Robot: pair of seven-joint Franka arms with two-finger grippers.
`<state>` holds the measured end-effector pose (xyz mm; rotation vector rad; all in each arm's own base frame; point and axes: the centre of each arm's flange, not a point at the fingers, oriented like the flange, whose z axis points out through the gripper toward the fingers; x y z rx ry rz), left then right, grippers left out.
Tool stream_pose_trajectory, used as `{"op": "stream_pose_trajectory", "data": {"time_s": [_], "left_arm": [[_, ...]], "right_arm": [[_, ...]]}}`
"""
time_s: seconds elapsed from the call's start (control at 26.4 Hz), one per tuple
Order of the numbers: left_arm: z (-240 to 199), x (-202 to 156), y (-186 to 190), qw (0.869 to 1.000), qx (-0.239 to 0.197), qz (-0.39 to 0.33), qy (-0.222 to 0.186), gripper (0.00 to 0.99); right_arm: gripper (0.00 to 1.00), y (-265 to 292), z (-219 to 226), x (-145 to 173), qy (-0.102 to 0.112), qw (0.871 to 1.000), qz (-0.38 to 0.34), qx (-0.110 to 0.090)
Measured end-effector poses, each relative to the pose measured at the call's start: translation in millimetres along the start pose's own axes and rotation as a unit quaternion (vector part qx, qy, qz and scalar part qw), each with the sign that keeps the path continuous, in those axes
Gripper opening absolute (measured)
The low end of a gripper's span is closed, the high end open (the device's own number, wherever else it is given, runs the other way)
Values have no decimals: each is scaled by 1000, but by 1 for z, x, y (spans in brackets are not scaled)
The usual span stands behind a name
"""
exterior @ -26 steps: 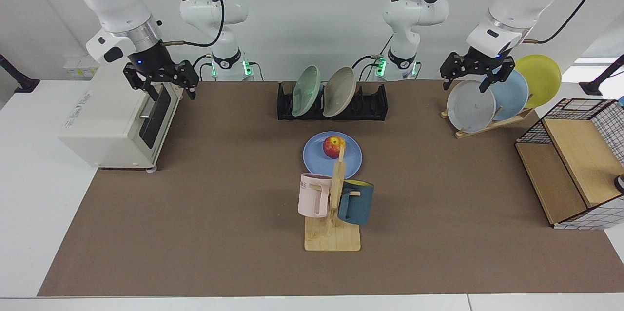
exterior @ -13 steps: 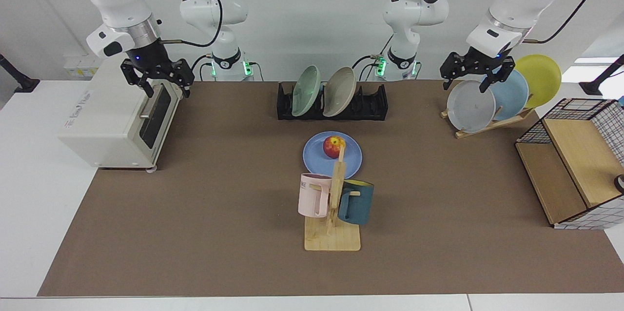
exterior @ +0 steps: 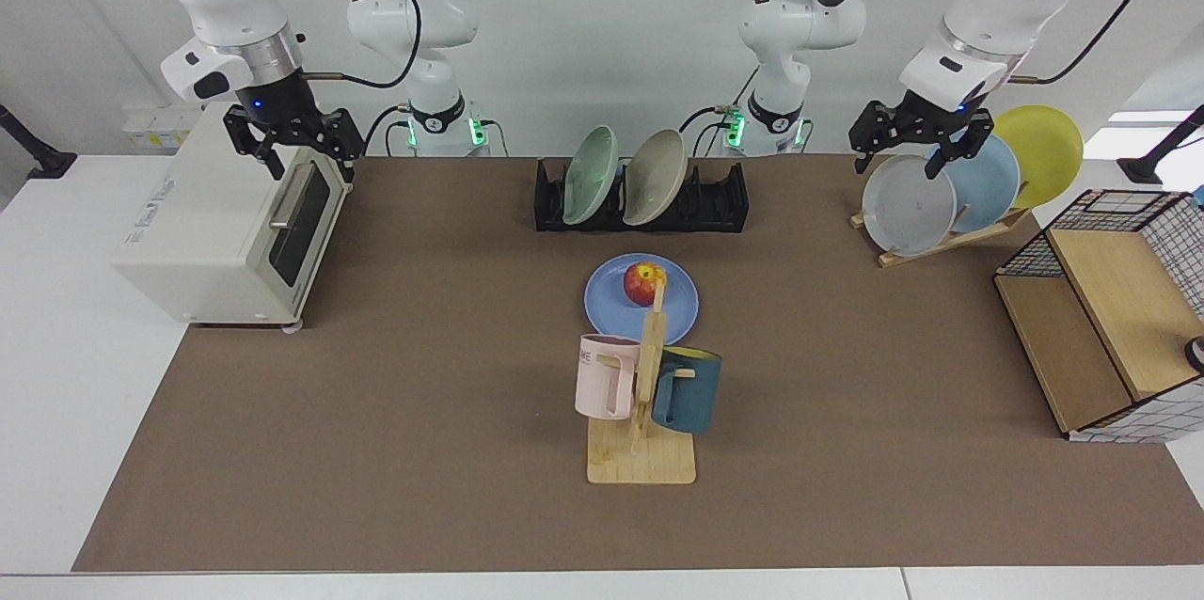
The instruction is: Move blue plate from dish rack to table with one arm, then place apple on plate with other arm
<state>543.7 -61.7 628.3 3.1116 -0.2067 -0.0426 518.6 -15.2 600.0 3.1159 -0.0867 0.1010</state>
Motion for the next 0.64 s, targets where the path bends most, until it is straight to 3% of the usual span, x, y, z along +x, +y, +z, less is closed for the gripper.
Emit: {"op": "stream_pose_trajectory", "data": {"time_s": [0.64], "left_arm": [[0, 0, 0, 1000, 0, 0, 0, 991]], "right_arm": [[1000, -4, -1, 26, 8, 1000, 1, 4]]}}
